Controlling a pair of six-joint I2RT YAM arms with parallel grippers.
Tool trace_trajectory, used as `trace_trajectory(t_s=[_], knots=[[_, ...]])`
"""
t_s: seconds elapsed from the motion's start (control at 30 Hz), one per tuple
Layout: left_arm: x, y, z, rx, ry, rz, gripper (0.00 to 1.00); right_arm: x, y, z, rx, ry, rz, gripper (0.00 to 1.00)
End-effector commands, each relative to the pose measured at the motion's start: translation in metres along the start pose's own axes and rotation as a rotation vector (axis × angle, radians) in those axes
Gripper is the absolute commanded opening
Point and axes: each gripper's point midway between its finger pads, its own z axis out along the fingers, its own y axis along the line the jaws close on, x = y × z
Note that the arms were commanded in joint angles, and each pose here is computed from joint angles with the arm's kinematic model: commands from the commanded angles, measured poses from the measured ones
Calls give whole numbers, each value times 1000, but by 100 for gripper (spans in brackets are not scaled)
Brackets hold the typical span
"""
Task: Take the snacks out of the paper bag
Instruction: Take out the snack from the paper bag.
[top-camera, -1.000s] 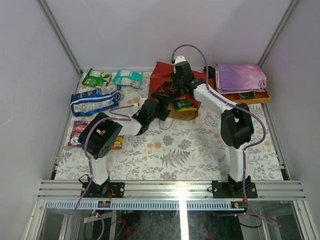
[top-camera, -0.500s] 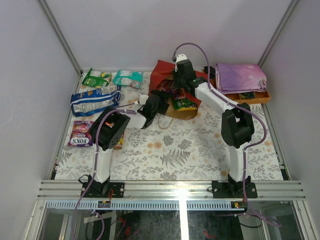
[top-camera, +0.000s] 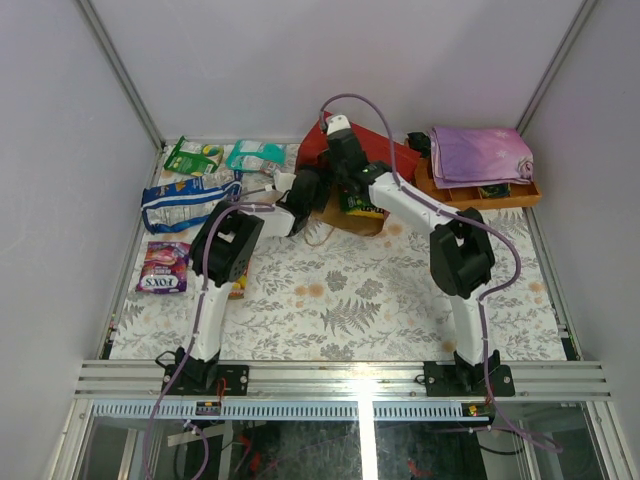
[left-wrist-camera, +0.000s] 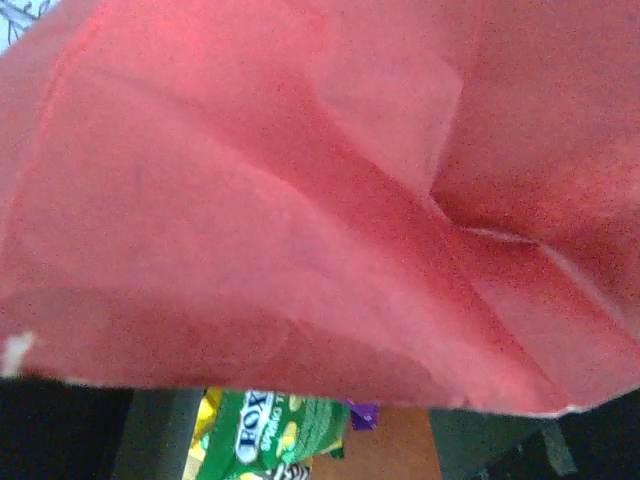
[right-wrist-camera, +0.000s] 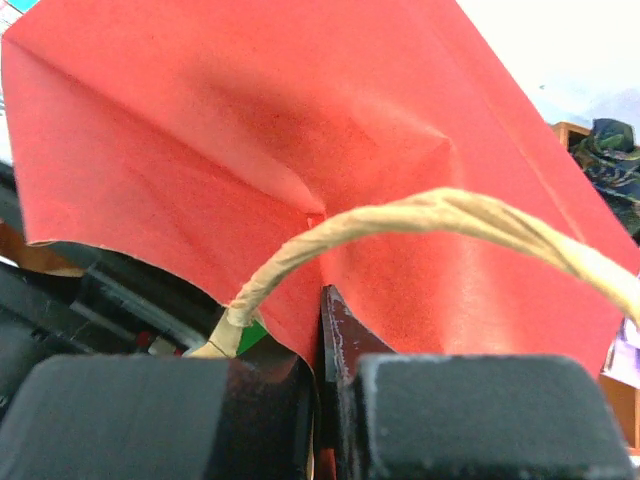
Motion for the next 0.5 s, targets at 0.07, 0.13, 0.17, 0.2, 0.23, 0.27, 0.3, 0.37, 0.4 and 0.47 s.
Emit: trace_trajectory(t_s=[0.07, 0.13, 0.17, 0.2, 0.23, 0.27, 0.3, 0.37, 0.4, 0.47], knots=[[1, 15, 32, -38, 47, 69, 73, -23, -23, -8, 198, -38, -76, 0], [7, 20, 41, -30, 80, 65, 72, -25, -22, -8, 201, -42, -76, 0], [9, 20, 45, -19, 96, 56, 70, -24, -21, -8, 202, -41, -77, 0], [12, 20, 47, -10, 114, 45, 69, -23, -21, -7, 204, -40, -77, 0], [13, 21, 49, -3, 125, 35, 68, -23, -21, -7, 209, -40, -75, 0], [13, 21, 48, 3, 129, 32, 67, -23, -21, -7, 212, -41, -73, 0], [14, 22, 46, 7, 130, 36, 67, -23, -22, -6, 218, -40, -74, 0], [10, 24, 39, 1, 114, 50, 66, -23, -21, -5, 217, -45, -70, 0], [8, 25, 33, 1, 108, 51, 67, -24, -21, -5, 217, -48, -64, 0], [2, 25, 19, 5, 94, 50, 67, -26, -20, -3, 217, -49, -51, 0]])
